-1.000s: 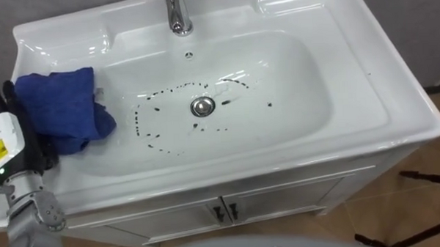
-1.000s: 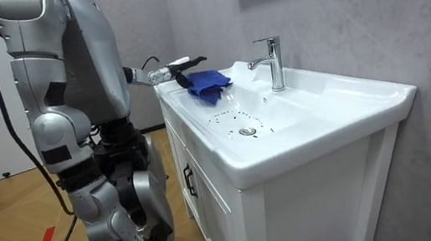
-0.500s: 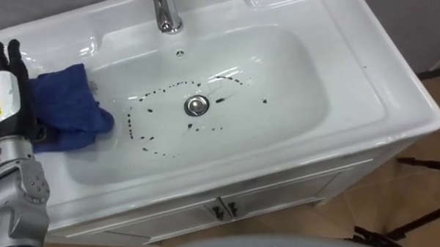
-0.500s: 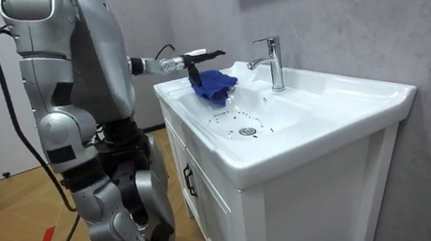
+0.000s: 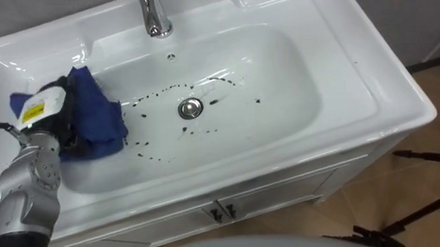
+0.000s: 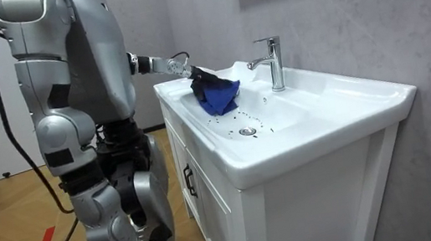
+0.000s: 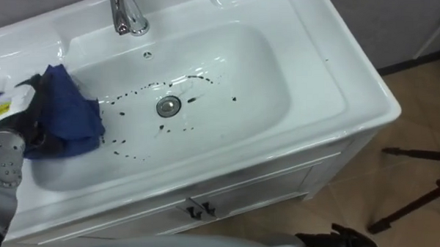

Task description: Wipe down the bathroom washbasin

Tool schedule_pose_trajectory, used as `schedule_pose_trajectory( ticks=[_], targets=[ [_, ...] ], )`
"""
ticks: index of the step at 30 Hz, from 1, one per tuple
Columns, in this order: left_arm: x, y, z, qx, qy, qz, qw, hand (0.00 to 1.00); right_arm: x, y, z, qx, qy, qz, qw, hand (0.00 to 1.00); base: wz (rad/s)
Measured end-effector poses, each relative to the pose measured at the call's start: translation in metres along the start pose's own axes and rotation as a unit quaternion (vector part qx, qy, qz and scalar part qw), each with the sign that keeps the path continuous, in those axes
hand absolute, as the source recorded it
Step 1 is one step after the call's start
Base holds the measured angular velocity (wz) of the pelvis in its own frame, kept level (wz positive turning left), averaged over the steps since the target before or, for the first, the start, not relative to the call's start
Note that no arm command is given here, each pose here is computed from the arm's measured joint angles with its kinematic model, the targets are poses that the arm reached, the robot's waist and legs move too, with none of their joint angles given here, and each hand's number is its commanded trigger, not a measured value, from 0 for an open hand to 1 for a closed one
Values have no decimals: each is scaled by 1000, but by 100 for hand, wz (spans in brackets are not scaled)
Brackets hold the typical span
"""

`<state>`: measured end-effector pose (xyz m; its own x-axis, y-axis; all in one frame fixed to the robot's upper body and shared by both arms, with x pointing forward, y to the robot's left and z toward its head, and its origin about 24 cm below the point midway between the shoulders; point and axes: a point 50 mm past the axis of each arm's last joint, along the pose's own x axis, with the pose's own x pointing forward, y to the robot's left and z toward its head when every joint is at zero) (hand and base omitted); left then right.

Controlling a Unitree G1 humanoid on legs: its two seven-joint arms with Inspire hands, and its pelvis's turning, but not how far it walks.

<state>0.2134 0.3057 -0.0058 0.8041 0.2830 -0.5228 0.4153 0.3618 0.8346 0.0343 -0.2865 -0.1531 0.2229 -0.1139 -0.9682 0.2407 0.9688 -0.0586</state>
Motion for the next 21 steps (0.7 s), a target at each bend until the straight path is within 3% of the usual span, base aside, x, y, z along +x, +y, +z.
schedule_pose_trajectory(
  ticks=[8,9,10,11,12,17,21],
  targets=[
    [5,-3,-10,-8,42,-65,997,0,-2,-7,-7,-32,46,-32,998,0,-11],
    [7,-4,-12,-11,49,-72,996,17,-2,-8,-9,-39,56,-41,997,0,-16],
    [8,-4,-13,-12,52,-75,996,55,-2,-8,-10,-44,60,-44,996,0,-15],
    [10,-6,-15,-14,59,-83,995,69,-2,-10,-10,-48,66,-51,995,0,-14],
    [11,-6,-17,-17,67,-89,994,100,-2,-11,-10,-52,71,-57,995,0,-13],
    [10,10,-29,4,101,-100,990,100,-5,-17,-12,-76,92,-62,991,0,-17],
    [8,23,-39,-17,133,-109,985,100,-6,-19,-13,-88,102,-63,989,0,-14]
  ],
)
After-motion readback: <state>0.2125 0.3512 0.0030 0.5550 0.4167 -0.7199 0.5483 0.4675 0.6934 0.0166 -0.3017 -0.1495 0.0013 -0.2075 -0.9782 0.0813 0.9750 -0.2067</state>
